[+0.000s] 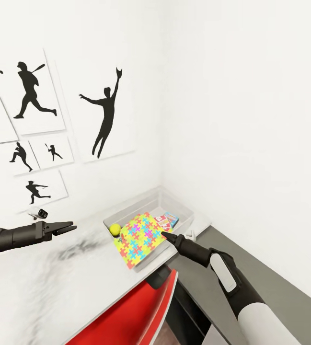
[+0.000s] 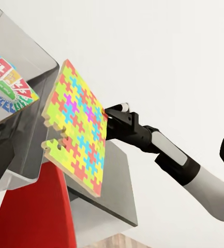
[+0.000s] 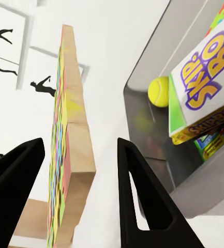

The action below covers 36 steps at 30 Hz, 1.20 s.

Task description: Put all the toys in the child's room - the three board games (two on the bed and one on the table), the two jigsaw puzzles on the table, and the tennis ball on the table - inside the toy box on the table in the child's room.

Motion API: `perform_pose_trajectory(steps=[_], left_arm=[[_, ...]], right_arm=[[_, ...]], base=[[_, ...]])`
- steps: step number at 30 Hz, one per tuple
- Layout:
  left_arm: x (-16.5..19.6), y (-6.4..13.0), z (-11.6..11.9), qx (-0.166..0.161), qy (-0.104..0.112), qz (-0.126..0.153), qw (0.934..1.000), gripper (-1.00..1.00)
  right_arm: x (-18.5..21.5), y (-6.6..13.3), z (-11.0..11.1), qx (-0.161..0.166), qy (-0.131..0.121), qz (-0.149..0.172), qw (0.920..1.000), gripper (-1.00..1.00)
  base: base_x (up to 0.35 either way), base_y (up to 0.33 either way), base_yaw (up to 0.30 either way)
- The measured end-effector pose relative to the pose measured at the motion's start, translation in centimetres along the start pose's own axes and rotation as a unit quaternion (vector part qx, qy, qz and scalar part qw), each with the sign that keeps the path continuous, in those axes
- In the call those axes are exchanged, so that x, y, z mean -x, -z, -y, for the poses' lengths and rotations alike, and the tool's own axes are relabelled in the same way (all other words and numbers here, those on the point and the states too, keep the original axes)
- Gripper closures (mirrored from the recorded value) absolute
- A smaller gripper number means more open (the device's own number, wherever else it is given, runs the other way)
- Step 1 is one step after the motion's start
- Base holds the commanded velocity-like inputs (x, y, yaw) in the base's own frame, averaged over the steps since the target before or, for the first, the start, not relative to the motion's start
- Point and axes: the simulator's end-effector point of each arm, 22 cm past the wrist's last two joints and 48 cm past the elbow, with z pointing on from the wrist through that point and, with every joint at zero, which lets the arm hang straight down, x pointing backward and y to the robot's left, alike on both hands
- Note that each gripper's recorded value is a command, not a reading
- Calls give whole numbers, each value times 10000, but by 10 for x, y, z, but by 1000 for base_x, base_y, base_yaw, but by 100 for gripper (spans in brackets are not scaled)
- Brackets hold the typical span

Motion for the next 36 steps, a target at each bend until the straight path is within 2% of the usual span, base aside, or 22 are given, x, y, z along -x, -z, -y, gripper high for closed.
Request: perform_pose_trajectory(steps=[36], left_arm=[[0,1,0,8,-3,3,10000,-100]], right_arm=[[0,0,1,-11,-2,10,10000,100]], base=[[12,0,0]])
